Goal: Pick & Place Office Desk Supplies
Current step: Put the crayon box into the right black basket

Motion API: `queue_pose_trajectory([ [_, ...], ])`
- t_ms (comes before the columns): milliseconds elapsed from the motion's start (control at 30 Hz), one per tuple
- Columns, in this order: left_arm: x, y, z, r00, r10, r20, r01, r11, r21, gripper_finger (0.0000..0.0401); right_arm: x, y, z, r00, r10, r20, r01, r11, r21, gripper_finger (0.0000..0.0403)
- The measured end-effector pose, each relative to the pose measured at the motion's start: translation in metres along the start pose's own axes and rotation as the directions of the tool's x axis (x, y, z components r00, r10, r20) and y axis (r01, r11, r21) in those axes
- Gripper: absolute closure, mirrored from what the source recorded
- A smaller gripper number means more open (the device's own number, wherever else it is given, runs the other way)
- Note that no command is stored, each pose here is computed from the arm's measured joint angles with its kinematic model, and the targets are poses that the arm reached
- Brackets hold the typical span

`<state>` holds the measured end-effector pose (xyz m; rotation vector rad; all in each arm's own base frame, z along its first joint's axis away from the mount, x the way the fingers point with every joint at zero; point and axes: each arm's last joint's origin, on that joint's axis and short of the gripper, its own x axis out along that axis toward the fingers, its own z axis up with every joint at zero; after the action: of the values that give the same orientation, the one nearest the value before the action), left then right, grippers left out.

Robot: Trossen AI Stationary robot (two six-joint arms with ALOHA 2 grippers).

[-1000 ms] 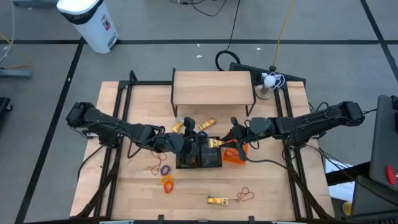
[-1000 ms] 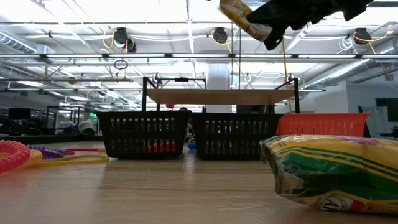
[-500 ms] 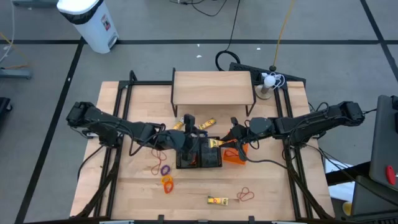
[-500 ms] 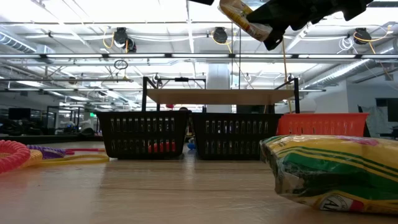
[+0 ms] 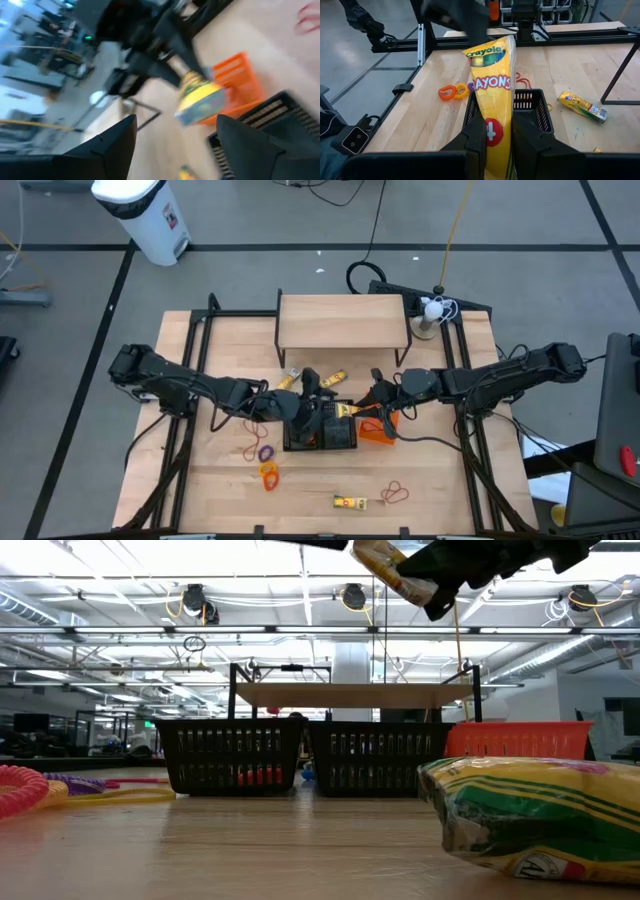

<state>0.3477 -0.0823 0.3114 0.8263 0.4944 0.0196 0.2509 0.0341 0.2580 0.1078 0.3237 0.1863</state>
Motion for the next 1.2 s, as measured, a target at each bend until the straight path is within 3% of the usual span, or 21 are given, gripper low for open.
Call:
queue_pose_trajectory([
  [233,0.012,-0.011,-0.005,0.996,0.019,-0.085,0.003,0.970,0.244,0.0145,0.000,0.000,0.001,1.000,0.004,0.007,-0.004,1.000,-0.001,0.0353],
  [367,0.017,-0.013,-0.004,0.993,0.069,-0.095,-0.033,0.942,0.333,0.0146,0.000,0.000,0.001,1.000,0.004,0.007,-0.004,1.000,0.002,0.0353],
  [567,0.019,-0.010,-0.001,0.979,0.167,-0.115,-0.119,0.934,0.337,0.0146,0.000,0.000,0.000,1.000,0.004,0.005,-0.004,1.000,0.002,0.0353],
  [1200,0.013,-0.023,0.010,0.999,0.046,-0.001,-0.042,0.936,0.350,0.0146,0.000,0.000,0.002,1.000,0.002,0.018,-0.003,1.000,0.002,0.0353],
])
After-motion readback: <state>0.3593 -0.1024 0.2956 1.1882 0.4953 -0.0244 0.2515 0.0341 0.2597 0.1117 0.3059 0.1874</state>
